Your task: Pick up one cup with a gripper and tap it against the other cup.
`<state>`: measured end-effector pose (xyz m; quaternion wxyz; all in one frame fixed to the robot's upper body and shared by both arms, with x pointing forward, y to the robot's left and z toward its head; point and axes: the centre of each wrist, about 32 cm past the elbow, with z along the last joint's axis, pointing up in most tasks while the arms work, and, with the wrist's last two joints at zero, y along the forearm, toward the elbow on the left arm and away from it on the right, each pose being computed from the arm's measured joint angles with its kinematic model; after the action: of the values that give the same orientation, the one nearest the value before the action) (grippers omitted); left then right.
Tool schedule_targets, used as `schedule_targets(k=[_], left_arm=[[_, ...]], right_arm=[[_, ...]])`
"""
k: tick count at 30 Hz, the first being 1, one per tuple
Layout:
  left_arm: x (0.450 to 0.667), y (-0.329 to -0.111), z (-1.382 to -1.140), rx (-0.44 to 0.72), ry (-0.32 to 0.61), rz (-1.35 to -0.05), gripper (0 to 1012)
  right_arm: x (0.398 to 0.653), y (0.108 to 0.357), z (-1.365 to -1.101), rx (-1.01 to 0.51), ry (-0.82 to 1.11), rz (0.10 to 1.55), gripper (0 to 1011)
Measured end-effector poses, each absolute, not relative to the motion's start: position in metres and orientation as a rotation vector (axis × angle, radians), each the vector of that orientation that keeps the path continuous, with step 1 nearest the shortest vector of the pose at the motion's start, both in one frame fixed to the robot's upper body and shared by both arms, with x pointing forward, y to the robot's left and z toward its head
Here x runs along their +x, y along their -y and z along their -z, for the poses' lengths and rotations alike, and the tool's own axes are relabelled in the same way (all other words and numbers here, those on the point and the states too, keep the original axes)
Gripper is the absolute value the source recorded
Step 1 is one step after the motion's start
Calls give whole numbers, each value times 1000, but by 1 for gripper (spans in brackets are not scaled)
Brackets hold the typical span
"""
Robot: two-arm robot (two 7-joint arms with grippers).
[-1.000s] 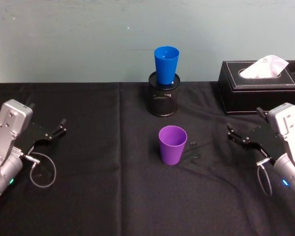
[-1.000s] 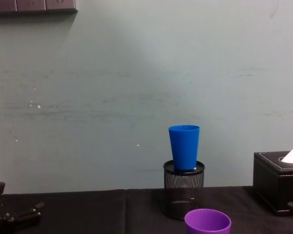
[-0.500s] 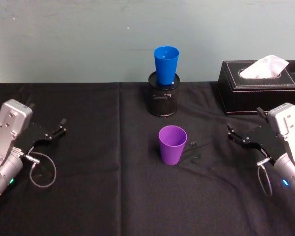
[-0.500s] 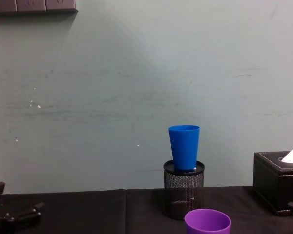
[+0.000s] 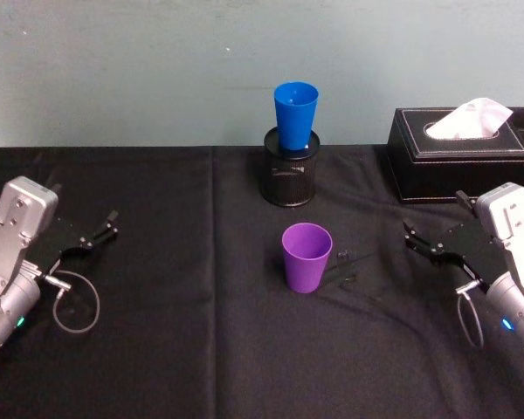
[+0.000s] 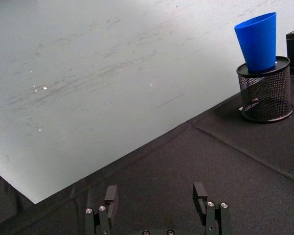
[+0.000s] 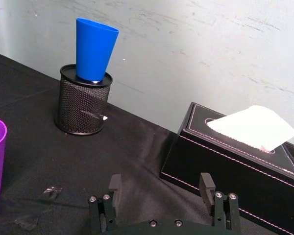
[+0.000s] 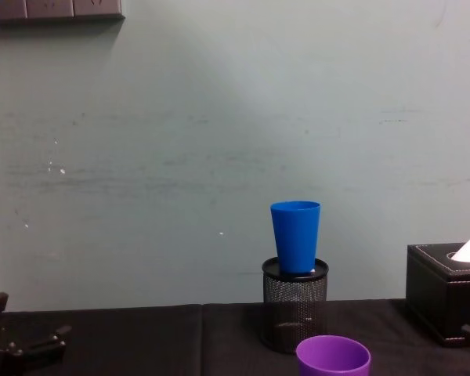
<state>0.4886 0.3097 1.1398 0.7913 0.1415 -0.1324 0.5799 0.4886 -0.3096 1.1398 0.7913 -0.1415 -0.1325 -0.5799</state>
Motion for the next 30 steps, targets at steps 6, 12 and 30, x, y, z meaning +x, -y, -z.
schedule_targets(k=[6, 12, 30], left_arm=[[489, -310, -1140, 304, 285, -1248, 1000], [489, -310, -1140, 304, 285, -1248, 1000], [489, -310, -1140, 304, 285, -1248, 1000]], right_arm=[[489, 310, -1140, -304, 285, 1248, 1003], [489, 313, -1147, -268, 307, 1242, 1003], [466, 329, -1164, -136, 236, 1042, 1003]])
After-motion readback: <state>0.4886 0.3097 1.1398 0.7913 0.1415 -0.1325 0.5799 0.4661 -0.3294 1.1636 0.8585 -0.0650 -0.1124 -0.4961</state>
